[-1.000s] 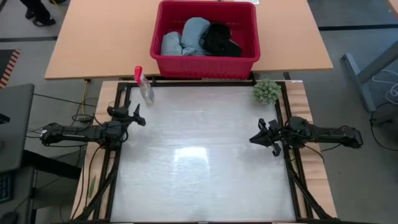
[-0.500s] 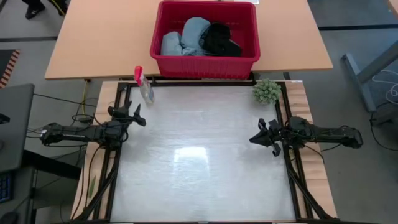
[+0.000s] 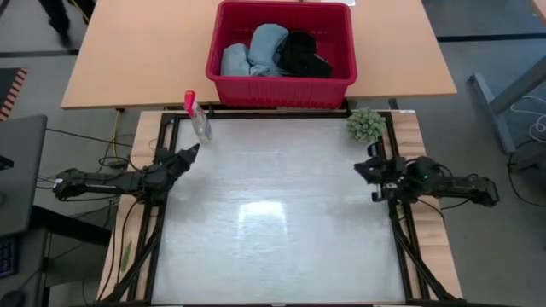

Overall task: Fold Laundry from Bin
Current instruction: Fold the blue pants from the red laundry bin

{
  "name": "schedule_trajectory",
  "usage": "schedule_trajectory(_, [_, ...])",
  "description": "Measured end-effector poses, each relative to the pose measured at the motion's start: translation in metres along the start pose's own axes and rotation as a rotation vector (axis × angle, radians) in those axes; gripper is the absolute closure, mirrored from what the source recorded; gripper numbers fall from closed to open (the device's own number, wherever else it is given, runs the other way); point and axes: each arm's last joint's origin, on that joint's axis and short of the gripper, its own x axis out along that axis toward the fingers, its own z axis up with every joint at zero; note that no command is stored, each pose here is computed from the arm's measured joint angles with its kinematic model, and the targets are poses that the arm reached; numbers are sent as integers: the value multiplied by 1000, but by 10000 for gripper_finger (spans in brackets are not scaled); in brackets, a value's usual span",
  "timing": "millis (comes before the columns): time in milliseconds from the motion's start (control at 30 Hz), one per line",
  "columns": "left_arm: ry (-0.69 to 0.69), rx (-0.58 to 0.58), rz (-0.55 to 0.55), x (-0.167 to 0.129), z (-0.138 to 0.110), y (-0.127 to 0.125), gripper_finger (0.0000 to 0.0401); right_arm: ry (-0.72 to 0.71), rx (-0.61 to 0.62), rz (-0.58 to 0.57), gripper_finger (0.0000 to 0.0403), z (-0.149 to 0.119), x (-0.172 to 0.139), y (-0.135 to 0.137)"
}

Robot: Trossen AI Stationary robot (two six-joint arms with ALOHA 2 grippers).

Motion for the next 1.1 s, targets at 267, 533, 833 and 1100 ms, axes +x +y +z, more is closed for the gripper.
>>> schedule_trajectory(267, [74, -101, -31, 0, -2, -2, 189, -232, 25, -252, 342, 22, -3, -10])
schedule_trajectory(533, [24, 38, -256, -1, 7, -33, 189, -144, 227, -375, 342, 22, 10, -17])
schedule_trajectory(833, [-25, 355, -249, 7, 10, -81, 189, 86, 177, -383, 342, 22, 64, -25])
schedule_trajectory(1100, [21, 611, -398, 27, 13, -145, 189, 186, 102, -370, 342, 26, 115, -32])
